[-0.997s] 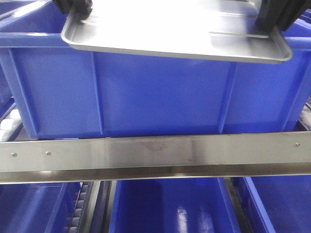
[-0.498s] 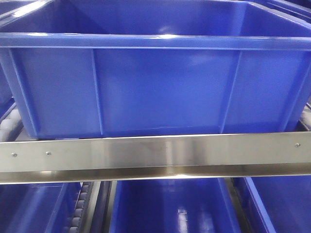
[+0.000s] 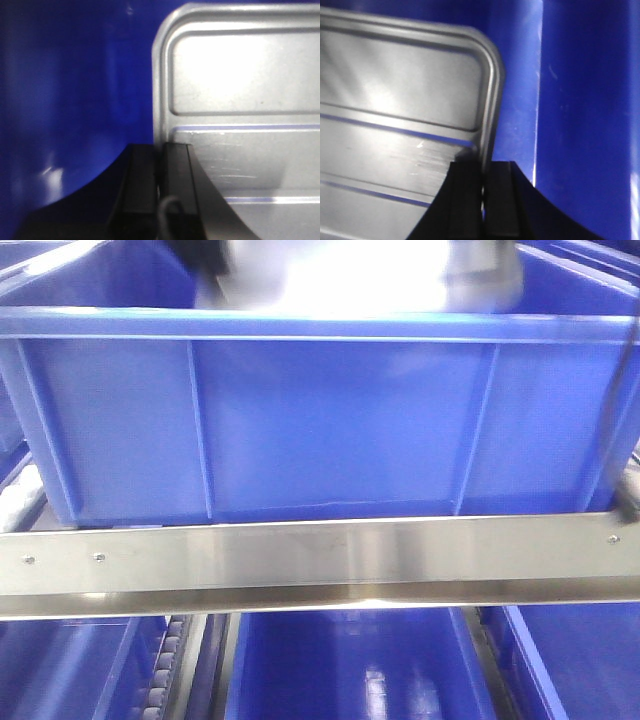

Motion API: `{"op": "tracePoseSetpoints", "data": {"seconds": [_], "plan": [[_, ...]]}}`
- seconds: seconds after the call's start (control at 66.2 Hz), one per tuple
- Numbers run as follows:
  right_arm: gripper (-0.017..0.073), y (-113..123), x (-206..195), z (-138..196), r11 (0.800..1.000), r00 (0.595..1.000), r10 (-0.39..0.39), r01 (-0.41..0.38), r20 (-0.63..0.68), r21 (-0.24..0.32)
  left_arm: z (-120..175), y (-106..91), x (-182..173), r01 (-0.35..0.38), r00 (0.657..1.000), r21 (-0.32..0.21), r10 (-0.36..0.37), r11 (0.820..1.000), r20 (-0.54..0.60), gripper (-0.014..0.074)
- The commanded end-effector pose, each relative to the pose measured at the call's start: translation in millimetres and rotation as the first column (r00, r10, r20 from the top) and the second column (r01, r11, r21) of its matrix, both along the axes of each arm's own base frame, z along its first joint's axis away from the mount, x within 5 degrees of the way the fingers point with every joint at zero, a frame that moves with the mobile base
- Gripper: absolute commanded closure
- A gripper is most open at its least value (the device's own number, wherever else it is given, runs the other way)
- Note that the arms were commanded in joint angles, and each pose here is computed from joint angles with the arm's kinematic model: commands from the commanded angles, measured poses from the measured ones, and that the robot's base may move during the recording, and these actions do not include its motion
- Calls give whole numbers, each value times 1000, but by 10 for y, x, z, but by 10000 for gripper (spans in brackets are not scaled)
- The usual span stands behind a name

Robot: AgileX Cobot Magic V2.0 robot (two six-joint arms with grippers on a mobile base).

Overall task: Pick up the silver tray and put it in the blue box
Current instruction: 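Lower the silver tray into the blue bin and open both grippers, then raise both grippers up out of the blue bin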

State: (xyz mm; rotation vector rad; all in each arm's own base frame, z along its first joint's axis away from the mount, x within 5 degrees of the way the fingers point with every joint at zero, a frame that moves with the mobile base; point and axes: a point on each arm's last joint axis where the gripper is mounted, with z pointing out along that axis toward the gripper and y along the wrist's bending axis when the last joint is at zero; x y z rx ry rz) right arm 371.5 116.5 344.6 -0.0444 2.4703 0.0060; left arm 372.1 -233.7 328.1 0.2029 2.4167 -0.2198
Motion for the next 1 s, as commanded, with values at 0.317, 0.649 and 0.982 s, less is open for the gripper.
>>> {"op": "tracePoseSetpoints", "data": {"seconds": [0.317, 0.649, 0.982], "plan": [[501, -40, 327, -221, 999, 999, 10, -8, 44, -34, -101, -28, 230, 17, 997, -17, -16, 1000, 77, 689], [346, -23, 364, -247, 999, 998, 17, -16, 61, -28, -130, 94, 316, -24, 998, -61, 27, 998, 50, 512], [-32, -29, 349, -222, 1000, 998, 16, -14, 63, -27, -74, 97, 312, -28, 998, -70, 31, 997, 51, 113]]}}
